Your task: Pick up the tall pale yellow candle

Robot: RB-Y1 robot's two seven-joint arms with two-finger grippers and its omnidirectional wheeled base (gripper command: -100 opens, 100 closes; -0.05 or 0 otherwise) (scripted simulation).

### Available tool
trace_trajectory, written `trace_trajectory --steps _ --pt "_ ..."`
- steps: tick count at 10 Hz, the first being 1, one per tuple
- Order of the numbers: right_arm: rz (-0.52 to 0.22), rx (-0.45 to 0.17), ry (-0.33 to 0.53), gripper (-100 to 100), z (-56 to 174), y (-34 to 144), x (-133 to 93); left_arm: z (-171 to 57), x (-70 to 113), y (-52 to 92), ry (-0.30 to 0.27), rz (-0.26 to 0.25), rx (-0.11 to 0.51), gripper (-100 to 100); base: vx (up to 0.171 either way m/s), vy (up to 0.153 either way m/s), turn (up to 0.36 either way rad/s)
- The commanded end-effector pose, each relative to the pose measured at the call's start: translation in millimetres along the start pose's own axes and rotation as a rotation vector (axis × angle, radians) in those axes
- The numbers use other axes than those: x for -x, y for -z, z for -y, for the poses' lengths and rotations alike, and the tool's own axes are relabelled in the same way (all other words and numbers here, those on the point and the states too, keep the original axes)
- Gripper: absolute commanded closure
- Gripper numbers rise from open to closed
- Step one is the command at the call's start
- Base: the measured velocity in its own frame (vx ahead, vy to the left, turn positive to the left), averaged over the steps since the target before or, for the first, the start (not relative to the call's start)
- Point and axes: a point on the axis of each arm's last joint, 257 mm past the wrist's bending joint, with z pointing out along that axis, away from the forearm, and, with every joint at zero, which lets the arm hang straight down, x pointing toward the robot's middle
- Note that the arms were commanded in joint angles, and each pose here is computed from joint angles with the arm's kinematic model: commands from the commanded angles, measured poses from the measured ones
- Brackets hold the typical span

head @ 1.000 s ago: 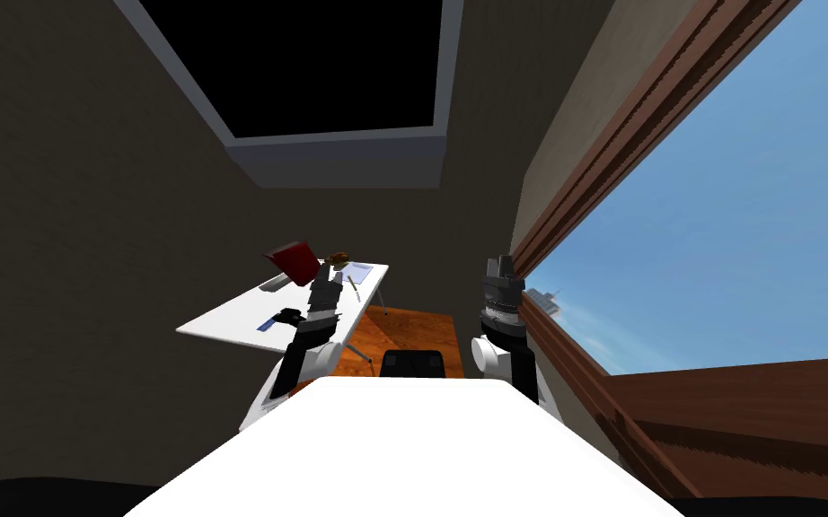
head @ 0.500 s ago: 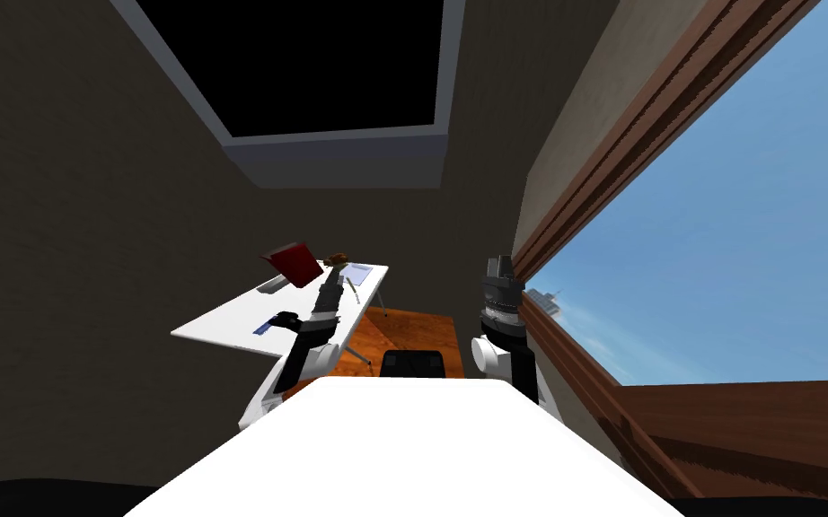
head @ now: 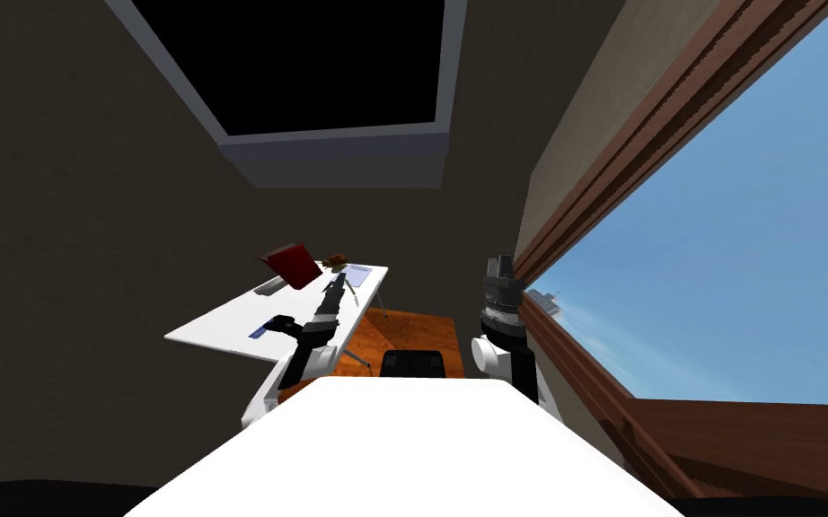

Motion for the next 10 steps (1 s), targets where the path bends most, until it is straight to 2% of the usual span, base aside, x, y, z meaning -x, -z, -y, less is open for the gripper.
trace_trajectory --steps 1,10 --pt "0.000 0.000 0.000 0 0 0.0 0 -13 -4.9 2.0 -0.066 -0.018 0.018 -100 0.034 0.003 0.005" --pt "0.000 0.000 0.000 0 0 0.0 0 -94 -30.0 26.0 -0.428 -0.152 0.121 -100 0.039 0.003 0.003"
